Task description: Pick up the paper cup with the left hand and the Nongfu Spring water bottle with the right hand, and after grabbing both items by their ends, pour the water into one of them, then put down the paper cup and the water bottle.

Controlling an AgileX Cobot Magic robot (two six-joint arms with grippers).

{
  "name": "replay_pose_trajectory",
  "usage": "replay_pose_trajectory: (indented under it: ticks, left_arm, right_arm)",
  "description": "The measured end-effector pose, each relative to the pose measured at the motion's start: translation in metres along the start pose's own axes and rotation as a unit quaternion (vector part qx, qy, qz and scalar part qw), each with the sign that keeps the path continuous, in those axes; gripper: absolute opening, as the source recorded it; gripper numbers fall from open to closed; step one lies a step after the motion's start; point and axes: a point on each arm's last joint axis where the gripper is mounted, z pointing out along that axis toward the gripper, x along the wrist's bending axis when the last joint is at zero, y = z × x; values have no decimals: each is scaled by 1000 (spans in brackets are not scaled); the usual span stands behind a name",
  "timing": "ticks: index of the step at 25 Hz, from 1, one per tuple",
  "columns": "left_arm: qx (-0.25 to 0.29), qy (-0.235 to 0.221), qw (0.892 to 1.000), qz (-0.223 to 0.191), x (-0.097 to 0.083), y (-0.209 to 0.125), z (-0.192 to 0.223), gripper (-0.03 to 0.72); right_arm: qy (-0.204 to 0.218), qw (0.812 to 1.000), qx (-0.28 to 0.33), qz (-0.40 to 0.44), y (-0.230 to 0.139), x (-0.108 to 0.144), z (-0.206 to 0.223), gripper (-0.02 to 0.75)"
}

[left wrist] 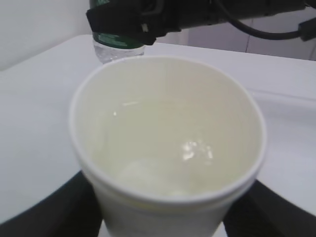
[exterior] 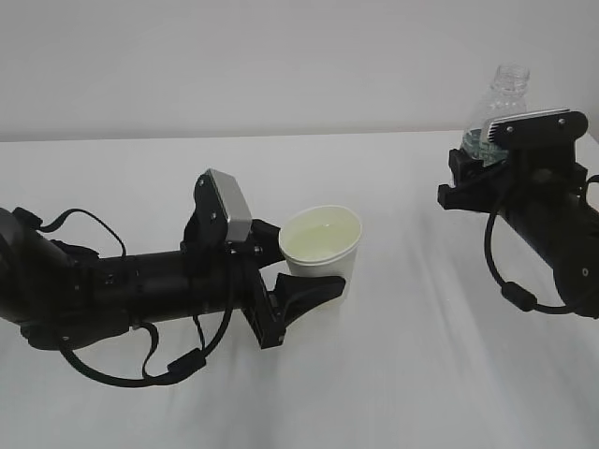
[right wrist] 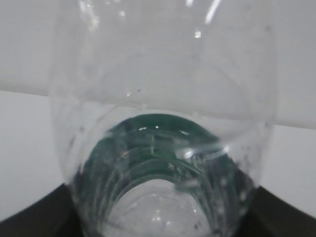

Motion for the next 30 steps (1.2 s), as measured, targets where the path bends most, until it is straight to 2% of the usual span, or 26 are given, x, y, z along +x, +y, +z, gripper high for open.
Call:
replay_pose_trajectory:
  ticks: [14, 23, 30]
  left_arm:
    - [-19, 79, 997, -3, 14, 3, -1, 480]
    - [-8, 146, 989, -19, 26, 0, -4, 480]
    - [-11, 165, 986, -21, 30, 1, -5, 480]
  right_arm:
    - [-6, 1000, 1, 4, 0, -1, 0, 455]
    - [-6, 1000, 1, 5, 0, -1, 0, 455]
    - [-8, 1000, 0, 6, 0, -1, 0, 455]
